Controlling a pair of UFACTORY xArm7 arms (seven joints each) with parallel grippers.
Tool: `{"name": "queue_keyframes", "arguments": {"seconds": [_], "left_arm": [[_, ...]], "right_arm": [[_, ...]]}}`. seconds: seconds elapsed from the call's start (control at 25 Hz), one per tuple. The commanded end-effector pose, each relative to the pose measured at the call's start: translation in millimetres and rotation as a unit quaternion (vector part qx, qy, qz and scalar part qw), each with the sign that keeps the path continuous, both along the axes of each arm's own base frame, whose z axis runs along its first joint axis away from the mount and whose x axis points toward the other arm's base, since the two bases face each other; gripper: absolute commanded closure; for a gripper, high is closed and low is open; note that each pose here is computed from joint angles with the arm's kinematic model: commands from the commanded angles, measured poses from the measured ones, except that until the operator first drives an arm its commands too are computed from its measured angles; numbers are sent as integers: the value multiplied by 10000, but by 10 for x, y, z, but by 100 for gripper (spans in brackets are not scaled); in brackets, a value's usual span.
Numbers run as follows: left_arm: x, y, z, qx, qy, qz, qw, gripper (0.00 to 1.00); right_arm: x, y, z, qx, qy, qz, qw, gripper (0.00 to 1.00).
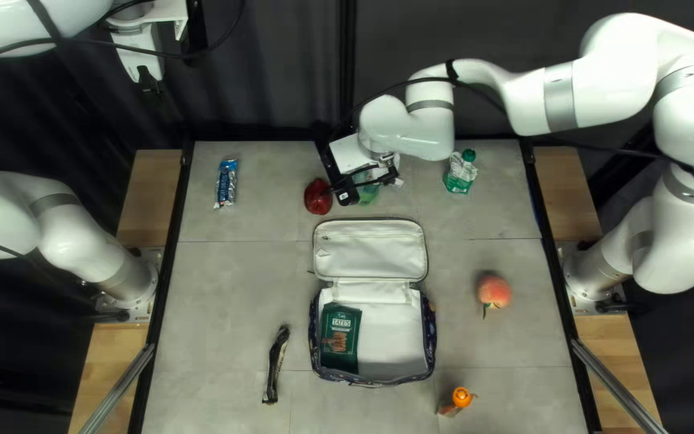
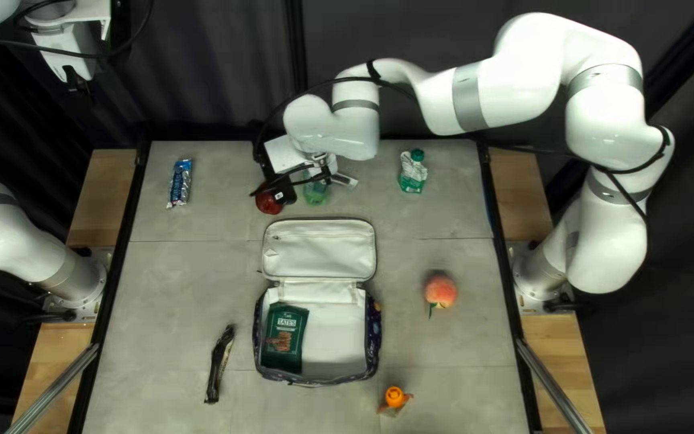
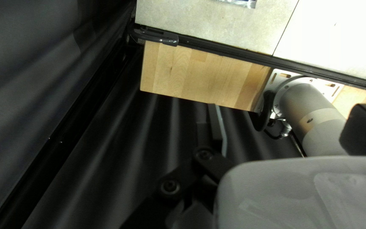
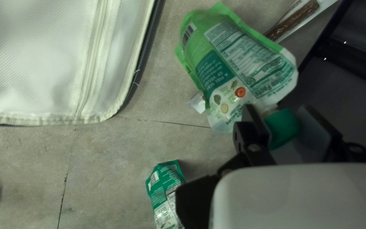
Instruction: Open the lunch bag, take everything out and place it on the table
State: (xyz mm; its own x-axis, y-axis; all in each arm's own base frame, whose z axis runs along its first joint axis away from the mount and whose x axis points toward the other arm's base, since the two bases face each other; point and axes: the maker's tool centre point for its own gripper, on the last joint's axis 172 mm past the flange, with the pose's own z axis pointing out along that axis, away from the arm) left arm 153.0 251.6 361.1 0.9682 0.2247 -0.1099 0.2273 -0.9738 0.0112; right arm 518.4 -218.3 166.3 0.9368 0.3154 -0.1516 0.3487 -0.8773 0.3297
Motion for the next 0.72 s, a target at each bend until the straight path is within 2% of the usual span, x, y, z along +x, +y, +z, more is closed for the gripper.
{"name": "queue_keyframes", "arguments": {"seconds": [0.04,0.24,0.28,0.36,0.72], "left_arm": [[0,0,0,0,0,0,10000,0],[0,0,0,0,0,0,10000,0],[0,0,0,0,0,0,10000,0],[0,0,0,0,0,0,10000,0],[0,0,0,0,0,0,10000,0]], "right_arm": [[-10,2,-46,-30,26,-20,10000,100],[-16,5,-93,-69,45,-47,10000,100],[-18,5,-99,-74,48,-50,9999,78],[-32,10,-111,-77,61,-61,9999,1],[-35,66,-27,-92,71,-91,9999,0]]}}
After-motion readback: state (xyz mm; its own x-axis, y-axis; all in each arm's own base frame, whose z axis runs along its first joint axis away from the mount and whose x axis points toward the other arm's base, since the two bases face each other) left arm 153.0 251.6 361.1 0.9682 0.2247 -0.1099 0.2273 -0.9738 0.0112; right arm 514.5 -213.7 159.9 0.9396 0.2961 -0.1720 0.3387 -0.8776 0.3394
